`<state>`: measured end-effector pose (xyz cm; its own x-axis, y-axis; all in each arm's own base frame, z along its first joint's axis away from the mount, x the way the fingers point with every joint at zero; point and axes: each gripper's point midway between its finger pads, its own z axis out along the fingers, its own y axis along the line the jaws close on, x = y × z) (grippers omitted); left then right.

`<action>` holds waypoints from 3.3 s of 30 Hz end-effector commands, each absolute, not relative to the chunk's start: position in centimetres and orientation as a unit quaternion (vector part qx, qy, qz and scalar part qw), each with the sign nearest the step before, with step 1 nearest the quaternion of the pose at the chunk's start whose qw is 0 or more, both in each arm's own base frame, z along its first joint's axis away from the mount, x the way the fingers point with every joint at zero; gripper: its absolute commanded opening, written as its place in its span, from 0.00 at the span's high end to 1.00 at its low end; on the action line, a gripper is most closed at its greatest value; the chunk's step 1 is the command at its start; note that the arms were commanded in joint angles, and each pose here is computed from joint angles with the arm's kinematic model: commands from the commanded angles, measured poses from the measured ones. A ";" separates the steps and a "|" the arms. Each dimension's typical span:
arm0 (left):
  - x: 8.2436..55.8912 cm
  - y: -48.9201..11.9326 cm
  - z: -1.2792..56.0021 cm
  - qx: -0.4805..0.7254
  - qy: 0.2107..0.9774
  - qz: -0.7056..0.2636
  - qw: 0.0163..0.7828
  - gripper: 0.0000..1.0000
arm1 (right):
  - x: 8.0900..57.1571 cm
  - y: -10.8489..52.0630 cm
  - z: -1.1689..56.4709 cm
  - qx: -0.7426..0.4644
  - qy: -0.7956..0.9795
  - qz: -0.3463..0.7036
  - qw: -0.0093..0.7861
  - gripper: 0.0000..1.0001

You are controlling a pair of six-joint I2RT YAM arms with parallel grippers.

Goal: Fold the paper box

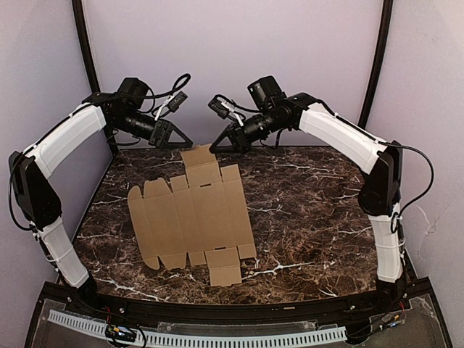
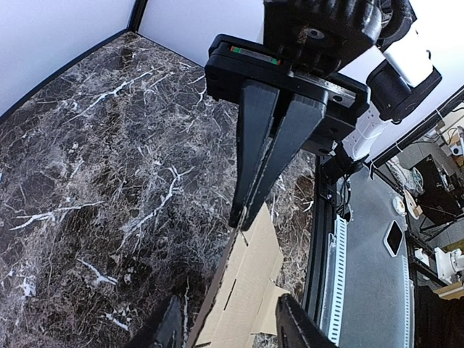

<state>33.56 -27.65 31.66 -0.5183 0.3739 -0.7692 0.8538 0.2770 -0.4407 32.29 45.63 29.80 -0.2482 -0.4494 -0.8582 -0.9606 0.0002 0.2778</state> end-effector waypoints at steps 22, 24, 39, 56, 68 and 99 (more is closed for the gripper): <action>32.4 -28.0 29.7 0.428 0.754 -0.432 0.246 0.64 | 31.0 47.1 32.8 -0.544 0.635 0.457 0.303 1.00; 32.2 -28.0 29.5 0.430 0.755 -0.432 0.243 0.68 | 31.0 47.0 32.8 -0.544 0.636 0.456 0.304 1.00; 32.4 -28.3 28.8 0.434 0.757 -0.426 0.240 0.99 | 30.7 46.9 32.8 -0.546 0.636 0.450 0.307 1.00; 33.2 -26.5 31.3 0.379 0.730 -0.464 0.329 0.99 | 30.4 37.3 30.9 -0.464 0.684 0.413 0.382 0.02; 34.5 -25.4 34.4 0.250 0.678 -0.560 0.406 0.99 | 29.2 33.6 27.7 -0.461 0.672 0.443 0.374 0.01; 29.0 -22.3 33.4 0.150 0.598 -0.640 0.459 0.99 | 31.4 36.0 30.3 -0.526 0.589 0.530 0.309 0.34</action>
<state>29.81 -22.80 31.82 -0.5797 -0.3742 -0.7239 0.7277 0.1619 -0.6665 33.17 35.07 30.43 -0.2493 -0.2813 -0.9267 -0.9631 -0.0287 0.2678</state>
